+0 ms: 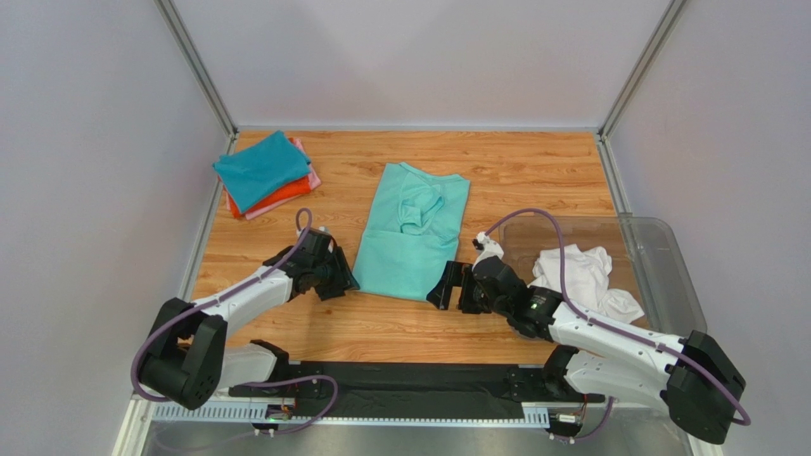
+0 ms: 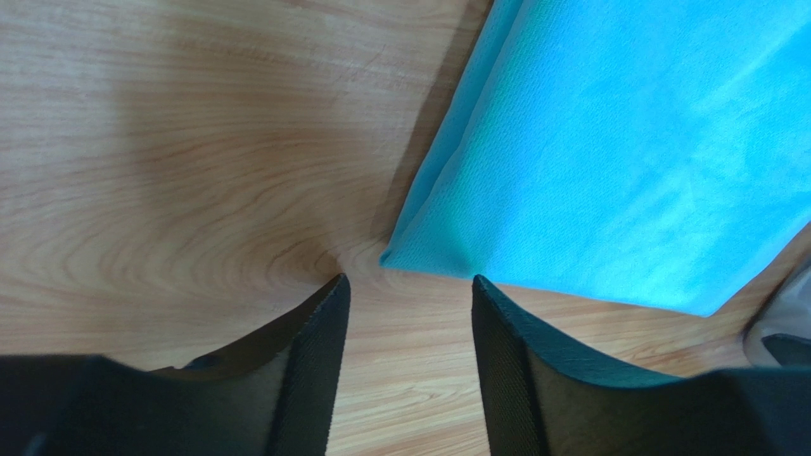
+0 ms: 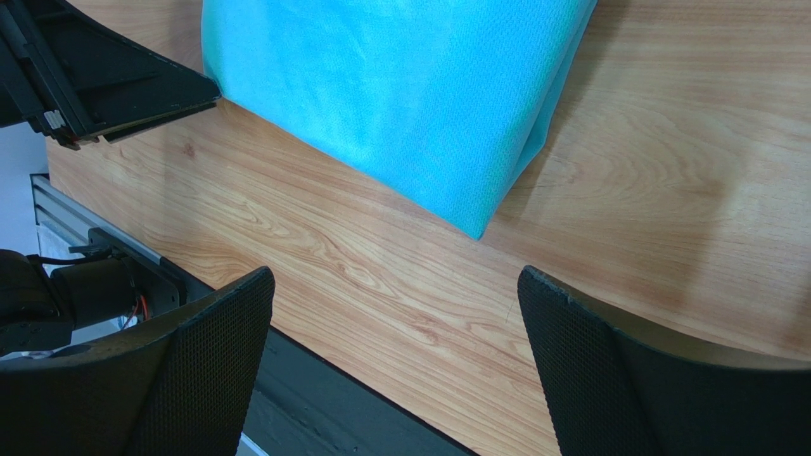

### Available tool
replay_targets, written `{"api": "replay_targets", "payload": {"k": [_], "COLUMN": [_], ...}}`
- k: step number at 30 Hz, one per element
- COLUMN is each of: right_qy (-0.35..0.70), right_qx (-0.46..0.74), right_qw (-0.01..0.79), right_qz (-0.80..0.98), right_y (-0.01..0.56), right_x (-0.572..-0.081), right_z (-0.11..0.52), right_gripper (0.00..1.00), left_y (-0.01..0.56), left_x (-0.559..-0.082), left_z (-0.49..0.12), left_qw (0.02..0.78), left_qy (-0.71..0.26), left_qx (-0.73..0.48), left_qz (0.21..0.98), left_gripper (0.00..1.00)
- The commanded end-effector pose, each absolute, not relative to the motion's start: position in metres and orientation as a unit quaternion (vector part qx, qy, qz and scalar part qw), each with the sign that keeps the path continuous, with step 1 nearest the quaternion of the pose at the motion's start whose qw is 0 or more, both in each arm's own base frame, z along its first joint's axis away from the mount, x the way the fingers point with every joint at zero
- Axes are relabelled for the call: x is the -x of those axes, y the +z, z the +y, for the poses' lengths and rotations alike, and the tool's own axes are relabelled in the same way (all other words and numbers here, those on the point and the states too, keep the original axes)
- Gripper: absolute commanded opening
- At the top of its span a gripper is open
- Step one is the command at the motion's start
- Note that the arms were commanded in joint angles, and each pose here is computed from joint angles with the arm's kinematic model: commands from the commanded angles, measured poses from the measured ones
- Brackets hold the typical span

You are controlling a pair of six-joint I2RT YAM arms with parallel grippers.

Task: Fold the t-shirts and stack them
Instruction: Fold the tshirt

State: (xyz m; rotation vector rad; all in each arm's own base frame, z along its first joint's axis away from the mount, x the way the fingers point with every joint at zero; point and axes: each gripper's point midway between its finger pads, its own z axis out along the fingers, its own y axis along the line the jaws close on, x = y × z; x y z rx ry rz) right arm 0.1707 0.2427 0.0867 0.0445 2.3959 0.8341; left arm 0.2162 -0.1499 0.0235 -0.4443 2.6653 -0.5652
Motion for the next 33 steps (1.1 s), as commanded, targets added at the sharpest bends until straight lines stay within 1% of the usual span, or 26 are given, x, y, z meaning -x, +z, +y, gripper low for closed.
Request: {"api": "replay_targets", "payload": {"k": [1,3,4,8,9,10,11,12,14,15,21,22,23,25,26,27,28,29,30,31,33], "right_qy": [0.322,0.321,0.321,0.318,0.316,0.315,0.314,0.305,0.277,0.242,0.19,0.187,0.181,0.17,0.165,0.16,0.156,0.149,0.143,0.14,0.133], "right_qx": [-0.024,-0.022,-0.023,-0.019,-0.017,-0.011,0.005,0.012,0.025,0.026,0.056,0.058,0.061,0.07,0.076,0.087,0.091,0.096,0.102,0.108,0.115], "right_qw": [0.321,0.32,0.321,0.321,0.318,0.314,0.315,0.309,0.304,0.303,0.298,0.298,0.296,0.294,0.292,0.294,0.296,0.298,0.295,0.295,0.293], "right_qz": [0.89,0.891,0.891,0.892,0.894,0.896,0.895,0.901,0.911,0.922,0.934,0.934,0.936,0.938,0.939,0.938,0.938,0.938,0.939,0.939,0.94], "right_y": [0.096,0.096,0.096,0.094,0.093,0.092,0.094,0.089,0.088,0.078,0.064,0.065,0.064,0.061,0.058,0.057,0.056,0.056,0.055,0.054,0.052], "right_x": [-0.18,-0.18,-0.18,-0.18,-0.18,-0.179,-0.179,-0.178,-0.175,-0.177,-0.179,-0.18,-0.181,-0.181,-0.181,-0.182,-0.183,-0.184,-0.184,-0.184,-0.184], "right_z": [0.248,0.248,0.247,0.247,0.248,0.248,0.25,0.251,0.252,0.246,0.253,0.256,0.255,0.254,0.254,0.253,0.252,0.251,0.249,0.248,0.248], "right_gripper": [1.0,1.0,1.0,1.0,1.0,1.0,1.0,1.0,1.0,1.0,0.99,0.97,0.88,0.77,0.69,0.68,0.65,0.57,0.55,0.5,0.49], "left_y": [0.023,0.021,0.019,0.015,0.014,0.014,0.013,0.013,0.012,0.012,0.012,0.011,0.01,0.012,0.012,0.012,0.012,0.013,0.013,0.012,0.013], "left_x": [-0.228,-0.229,-0.228,-0.225,-0.226,-0.225,-0.226,-0.226,-0.226,-0.225,-0.222,-0.221,-0.22,-0.22,-0.219,-0.219,-0.219,-0.219,-0.219,-0.219,-0.219], "left_z": [-0.154,-0.154,-0.154,-0.154,-0.154,-0.152,-0.152,-0.152,-0.151,-0.152,-0.15,-0.149,-0.148,-0.147,-0.147,-0.146,-0.145,-0.145,-0.145,-0.144,-0.144], "left_qw": [0.196,0.192,0.188,0.183,0.183,0.184,0.184,0.185,0.184,0.183,0.189,0.19,0.19,0.193,0.193,0.193,0.194,0.195,0.194,0.194,0.195], "left_qy": [-0.204,-0.202,-0.2,-0.2,-0.199,-0.196,-0.195,-0.194,-0.192,-0.193,-0.196,-0.195,-0.193,-0.192,-0.19,-0.188,-0.187,-0.186,-0.185,-0.183,-0.182], "left_qx": [0.158,0.158,0.158,0.157,0.158,0.159,0.158,0.159,0.158,0.156,0.147,0.147,0.147,0.146,0.145,0.145,0.145,0.144,0.144,0.144,0.144], "left_qz": [0.946,0.947,0.949,0.95,0.95,0.95,0.95,0.95,0.951,0.951,0.951,0.951,0.951,0.951,0.952,0.952,0.952,0.952,0.953,0.953,0.953], "left_gripper": [0.5,0.47,0.42,0.29,0.24,0.22,0.17,0.1,0.0,0.0,0.0,0.0,0.0,0.0,0.0,0.0,0.0,0.0,0.0,0.0,0.0]}}
